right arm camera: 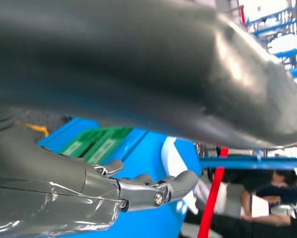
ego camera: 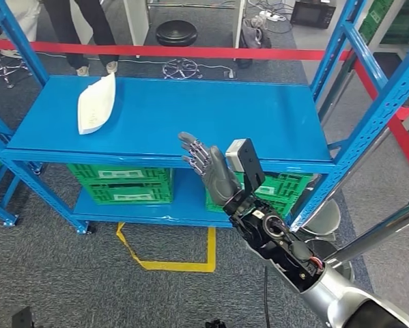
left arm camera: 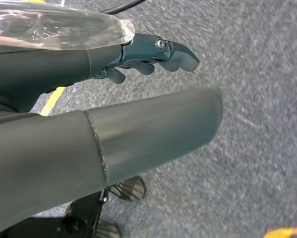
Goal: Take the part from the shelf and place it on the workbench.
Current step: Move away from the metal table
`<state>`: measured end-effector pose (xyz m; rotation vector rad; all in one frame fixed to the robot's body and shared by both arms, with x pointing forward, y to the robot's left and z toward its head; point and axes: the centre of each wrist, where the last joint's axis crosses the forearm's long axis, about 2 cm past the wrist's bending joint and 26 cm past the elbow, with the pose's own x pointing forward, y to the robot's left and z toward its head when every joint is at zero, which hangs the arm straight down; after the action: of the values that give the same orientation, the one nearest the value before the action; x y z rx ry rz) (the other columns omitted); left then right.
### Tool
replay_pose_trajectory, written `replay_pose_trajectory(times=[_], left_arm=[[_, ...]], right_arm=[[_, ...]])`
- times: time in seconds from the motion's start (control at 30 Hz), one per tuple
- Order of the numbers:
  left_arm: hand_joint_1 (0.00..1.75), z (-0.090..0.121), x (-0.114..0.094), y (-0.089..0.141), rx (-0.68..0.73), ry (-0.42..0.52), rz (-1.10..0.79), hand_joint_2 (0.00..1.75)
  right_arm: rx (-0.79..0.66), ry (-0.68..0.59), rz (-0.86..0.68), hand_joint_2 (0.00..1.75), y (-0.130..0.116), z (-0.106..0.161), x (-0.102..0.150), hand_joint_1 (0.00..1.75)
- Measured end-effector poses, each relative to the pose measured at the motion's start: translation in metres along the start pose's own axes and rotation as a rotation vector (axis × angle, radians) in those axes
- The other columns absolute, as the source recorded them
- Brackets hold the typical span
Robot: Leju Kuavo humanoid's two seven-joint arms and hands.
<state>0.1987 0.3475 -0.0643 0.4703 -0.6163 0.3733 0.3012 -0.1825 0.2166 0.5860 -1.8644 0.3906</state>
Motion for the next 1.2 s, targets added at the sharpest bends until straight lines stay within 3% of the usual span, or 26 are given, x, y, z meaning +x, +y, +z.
replay_pose_trajectory(times=[1.2], left_arm=[[0.00, 0.0000, 0.0054, -0.0038, -0.020, -0.005, 0.014, 0.00]], right_arm=[[0.008, -0.005, 0.037, 0.00, -0.0013, -0.0066, 0.0056, 0.00]])
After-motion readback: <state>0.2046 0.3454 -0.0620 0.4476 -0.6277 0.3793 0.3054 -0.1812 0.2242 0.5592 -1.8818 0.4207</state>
